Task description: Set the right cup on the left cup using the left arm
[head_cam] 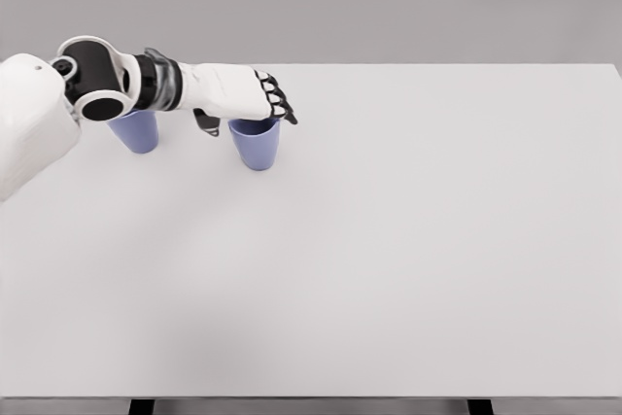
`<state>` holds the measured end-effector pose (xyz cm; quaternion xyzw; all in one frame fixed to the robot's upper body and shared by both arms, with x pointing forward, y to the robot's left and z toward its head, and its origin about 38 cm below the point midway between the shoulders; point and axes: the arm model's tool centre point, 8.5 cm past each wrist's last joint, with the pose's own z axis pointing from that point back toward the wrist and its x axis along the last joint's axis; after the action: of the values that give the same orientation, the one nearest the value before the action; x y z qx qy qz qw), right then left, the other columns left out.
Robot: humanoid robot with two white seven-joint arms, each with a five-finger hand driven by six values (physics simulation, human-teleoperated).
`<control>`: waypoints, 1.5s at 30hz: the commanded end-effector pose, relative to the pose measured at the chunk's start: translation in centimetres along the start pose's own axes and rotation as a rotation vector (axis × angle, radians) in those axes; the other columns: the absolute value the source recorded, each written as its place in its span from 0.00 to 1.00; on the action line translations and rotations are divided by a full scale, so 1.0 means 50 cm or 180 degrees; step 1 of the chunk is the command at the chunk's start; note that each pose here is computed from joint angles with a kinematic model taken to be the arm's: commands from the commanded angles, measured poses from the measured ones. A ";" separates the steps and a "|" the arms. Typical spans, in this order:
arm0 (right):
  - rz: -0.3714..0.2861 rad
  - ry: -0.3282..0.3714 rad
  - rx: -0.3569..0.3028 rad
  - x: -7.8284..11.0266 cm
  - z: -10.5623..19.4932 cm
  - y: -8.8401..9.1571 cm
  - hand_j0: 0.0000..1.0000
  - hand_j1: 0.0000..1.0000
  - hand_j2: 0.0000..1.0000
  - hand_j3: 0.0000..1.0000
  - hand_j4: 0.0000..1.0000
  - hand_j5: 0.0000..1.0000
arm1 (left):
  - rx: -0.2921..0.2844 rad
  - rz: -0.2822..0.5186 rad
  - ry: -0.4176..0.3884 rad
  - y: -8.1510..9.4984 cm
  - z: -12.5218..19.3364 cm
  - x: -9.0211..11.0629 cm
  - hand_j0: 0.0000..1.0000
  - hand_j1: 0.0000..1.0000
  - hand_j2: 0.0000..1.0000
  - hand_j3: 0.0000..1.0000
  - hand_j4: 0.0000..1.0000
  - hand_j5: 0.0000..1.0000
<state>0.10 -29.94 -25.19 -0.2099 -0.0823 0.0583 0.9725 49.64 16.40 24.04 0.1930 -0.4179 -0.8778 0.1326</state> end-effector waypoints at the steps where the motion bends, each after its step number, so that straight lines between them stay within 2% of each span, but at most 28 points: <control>1: -0.0003 -0.0001 -0.0001 0.000 0.000 0.000 1.00 1.00 1.00 1.00 1.00 1.00 | -0.0001 0.0005 0.0006 0.001 -0.006 0.000 0.99 0.99 0.99 0.99 0.99 0.99; 20: -0.0003 -0.0001 -0.0001 0.000 0.000 0.000 1.00 1.00 1.00 1.00 1.00 1.00 | -0.0032 -0.0035 -0.0010 -0.001 -0.018 0.009 0.99 0.99 0.99 0.99 0.99 0.99; 22: -0.0003 -0.0001 -0.0001 0.000 0.000 0.000 1.00 1.00 1.00 1.00 1.00 1.00 | -0.0110 -0.0069 -0.0064 -0.010 -0.028 0.020 0.99 0.99 0.99 0.99 0.99 0.99; 26: -0.0001 0.0004 -0.0001 -0.001 0.000 0.000 1.00 1.00 1.00 1.00 1.00 1.00 | -0.0117 -0.0077 -0.0063 -0.010 -0.029 0.020 0.98 0.98 0.98 0.98 0.98 0.98; 28: -0.0003 -0.0001 -0.0001 0.000 0.000 0.000 1.00 1.00 1.00 1.00 1.00 1.00 | -0.0101 -0.0079 -0.0047 -0.004 -0.026 0.016 0.89 0.89 0.89 0.89 0.89 0.89; 31: -0.0003 -0.0001 -0.0001 0.000 0.000 0.000 1.00 1.00 1.00 1.00 1.00 1.00 | -0.0074 -0.0039 -0.0029 -0.002 -0.024 0.014 0.63 0.63 0.63 0.63 0.63 0.63; 33: -0.0003 -0.0001 -0.0001 0.000 0.000 0.000 1.00 1.00 1.00 1.00 1.00 1.00 | -0.0069 -0.0029 -0.0029 -0.001 -0.024 0.014 0.54 0.54 0.54 0.54 0.54 0.54; 36: -0.0003 -0.0001 -0.0001 0.000 0.000 0.000 1.00 1.00 1.00 1.00 1.00 1.00 | -0.0069 -0.0027 -0.0025 -0.001 -0.024 0.014 0.51 0.51 0.51 0.51 0.51 0.51; 42: -0.0003 -0.0001 -0.0001 0.000 0.000 0.000 1.00 1.00 1.00 1.00 1.00 1.00 | -0.0030 -0.0008 0.0029 0.002 -0.009 0.001 0.52 0.52 0.52 0.52 0.52 0.52; 45: -0.0003 -0.0001 -0.0001 0.000 0.000 0.000 1.00 1.00 1.00 1.00 1.00 1.00 | 0.0095 0.0031 0.0114 0.017 0.013 -0.019 0.53 0.53 0.53 0.53 0.53 0.53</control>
<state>0.10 -29.94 -25.19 -0.2099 -0.0823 0.0583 0.9725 49.99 16.23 24.49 0.2016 -0.4205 -0.8741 0.1360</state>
